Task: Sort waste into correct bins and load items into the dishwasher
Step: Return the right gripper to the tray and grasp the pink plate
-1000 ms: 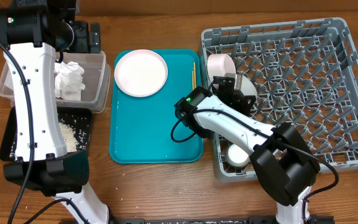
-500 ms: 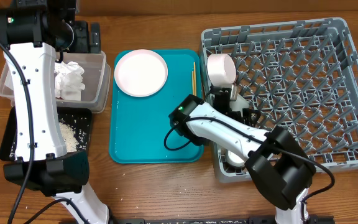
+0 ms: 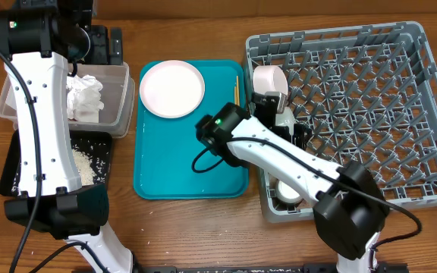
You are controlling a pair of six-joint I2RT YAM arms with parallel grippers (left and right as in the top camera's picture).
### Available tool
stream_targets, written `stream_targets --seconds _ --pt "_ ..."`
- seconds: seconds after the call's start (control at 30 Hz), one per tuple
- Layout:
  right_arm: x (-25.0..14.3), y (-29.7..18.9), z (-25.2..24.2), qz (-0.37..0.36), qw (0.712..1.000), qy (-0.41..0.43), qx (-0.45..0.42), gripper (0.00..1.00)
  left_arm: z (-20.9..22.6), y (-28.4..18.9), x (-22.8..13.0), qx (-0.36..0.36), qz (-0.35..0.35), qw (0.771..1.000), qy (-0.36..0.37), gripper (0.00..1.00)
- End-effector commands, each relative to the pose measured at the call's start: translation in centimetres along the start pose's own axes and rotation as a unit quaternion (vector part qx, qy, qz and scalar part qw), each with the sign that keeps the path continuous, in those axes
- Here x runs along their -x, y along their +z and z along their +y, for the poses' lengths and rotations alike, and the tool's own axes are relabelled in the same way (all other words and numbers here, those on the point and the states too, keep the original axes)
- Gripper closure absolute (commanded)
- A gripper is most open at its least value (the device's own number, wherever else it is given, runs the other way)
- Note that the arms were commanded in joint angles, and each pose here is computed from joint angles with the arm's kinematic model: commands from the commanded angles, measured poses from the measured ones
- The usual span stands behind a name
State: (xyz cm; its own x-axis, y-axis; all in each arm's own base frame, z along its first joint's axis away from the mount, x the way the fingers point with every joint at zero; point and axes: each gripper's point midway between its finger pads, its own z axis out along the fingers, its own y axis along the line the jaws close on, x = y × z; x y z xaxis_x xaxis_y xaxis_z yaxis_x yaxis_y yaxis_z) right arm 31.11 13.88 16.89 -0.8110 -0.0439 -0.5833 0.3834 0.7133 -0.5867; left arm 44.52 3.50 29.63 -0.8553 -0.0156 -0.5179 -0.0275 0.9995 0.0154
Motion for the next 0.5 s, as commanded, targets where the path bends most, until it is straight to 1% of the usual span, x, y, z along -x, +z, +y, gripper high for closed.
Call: stream_targets --seconds 0.0,0.13,0.23,0.37,0.43,0.47 --pt "1.6 -1.7 0.6 0.004 0.998 0.01 0.057 0.0 -0.1 0.0 0.4 0.003 -0.006 1.0 -0.003 0.0" --pt "2.8 -2.9 4.7 0.005 0.989 0.004 0.147 0.0 -0.1 0.0 0.4 0.003 -0.006 1.0 -0.003 0.0" --pt "4.0 -4.1 7.7 0.008 0.974 0.004 0.225 0.0 -0.1 0.0 0.4 0.003 -0.006 1.0 -0.003 0.0" --pt "5.9 -5.7 11.5 0.023 0.941 0.029 0.336 0.0 -0.1 0.0 0.4 0.003 -0.006 1.0 -0.003 0.0" --pt "7.2 -6.1 12.9 0.033 0.919 0.05 0.39 0.0 -0.1 0.0 0.4 0.003 -0.006 1.0 -0.003 0.0" --pt "8.9 -6.5 13.9 0.038 0.896 0.081 0.435 0.02 -0.1 0.0 0.4 0.003 -0.006 1.0 -0.003 0.0"
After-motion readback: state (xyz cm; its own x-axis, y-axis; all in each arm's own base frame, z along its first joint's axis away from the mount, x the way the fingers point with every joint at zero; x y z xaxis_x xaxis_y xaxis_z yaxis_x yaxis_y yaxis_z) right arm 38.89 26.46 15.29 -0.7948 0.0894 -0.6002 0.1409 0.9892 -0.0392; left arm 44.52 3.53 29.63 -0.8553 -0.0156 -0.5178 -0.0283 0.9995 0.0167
